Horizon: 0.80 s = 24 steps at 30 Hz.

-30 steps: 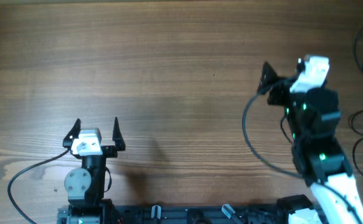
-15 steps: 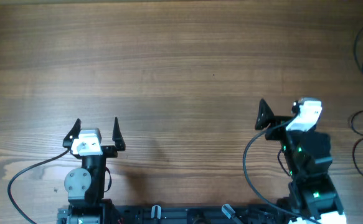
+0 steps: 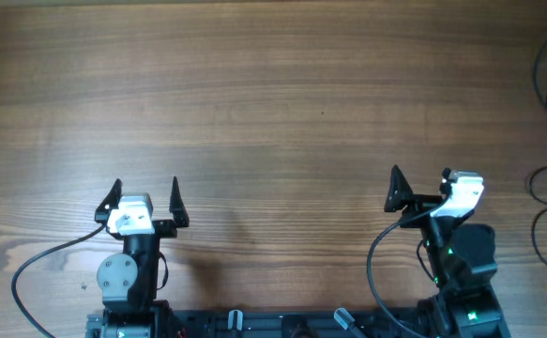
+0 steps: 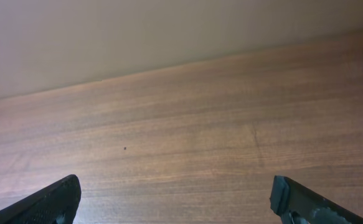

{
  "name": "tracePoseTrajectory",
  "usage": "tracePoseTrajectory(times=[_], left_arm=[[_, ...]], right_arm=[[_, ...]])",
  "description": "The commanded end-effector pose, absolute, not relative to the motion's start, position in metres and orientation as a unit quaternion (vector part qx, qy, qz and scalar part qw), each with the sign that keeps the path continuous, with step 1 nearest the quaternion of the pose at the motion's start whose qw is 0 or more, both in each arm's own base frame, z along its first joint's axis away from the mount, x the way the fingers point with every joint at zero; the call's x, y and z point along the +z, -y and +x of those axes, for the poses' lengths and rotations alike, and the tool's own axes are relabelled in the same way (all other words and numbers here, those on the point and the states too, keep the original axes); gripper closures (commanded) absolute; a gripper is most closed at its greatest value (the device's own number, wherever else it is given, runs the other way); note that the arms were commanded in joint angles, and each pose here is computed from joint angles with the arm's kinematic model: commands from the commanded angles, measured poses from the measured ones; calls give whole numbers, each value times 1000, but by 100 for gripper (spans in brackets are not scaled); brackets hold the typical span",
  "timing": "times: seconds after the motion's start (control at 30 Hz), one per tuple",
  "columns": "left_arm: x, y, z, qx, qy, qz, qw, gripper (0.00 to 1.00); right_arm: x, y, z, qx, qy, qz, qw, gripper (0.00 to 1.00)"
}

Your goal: Untangle cables

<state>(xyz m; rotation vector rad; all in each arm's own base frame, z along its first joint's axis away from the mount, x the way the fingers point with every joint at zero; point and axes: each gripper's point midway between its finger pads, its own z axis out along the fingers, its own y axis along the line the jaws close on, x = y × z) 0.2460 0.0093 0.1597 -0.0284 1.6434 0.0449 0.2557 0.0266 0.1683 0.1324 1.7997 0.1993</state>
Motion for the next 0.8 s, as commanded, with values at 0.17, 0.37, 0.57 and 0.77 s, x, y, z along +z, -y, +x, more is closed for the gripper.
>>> tracePoseTrajectory(times=[0.17,0.37,0.57,0.77], left_arm=[[158,-9,246,26,-731,-5,682,0],[158,-9,246,26,-731,-5,682,0],[158,-9,246,26,-731,-5,682,0],[158,-9,246,26,-731,-5,682,0]], right_arm=[[181,-24,250,96,-758,62,642,0],[187,-18,247,93,-740,67,663,0],[182,-18,247,97,-730,66,673,0],[182,-17,246,98,-719,65,685,0]])
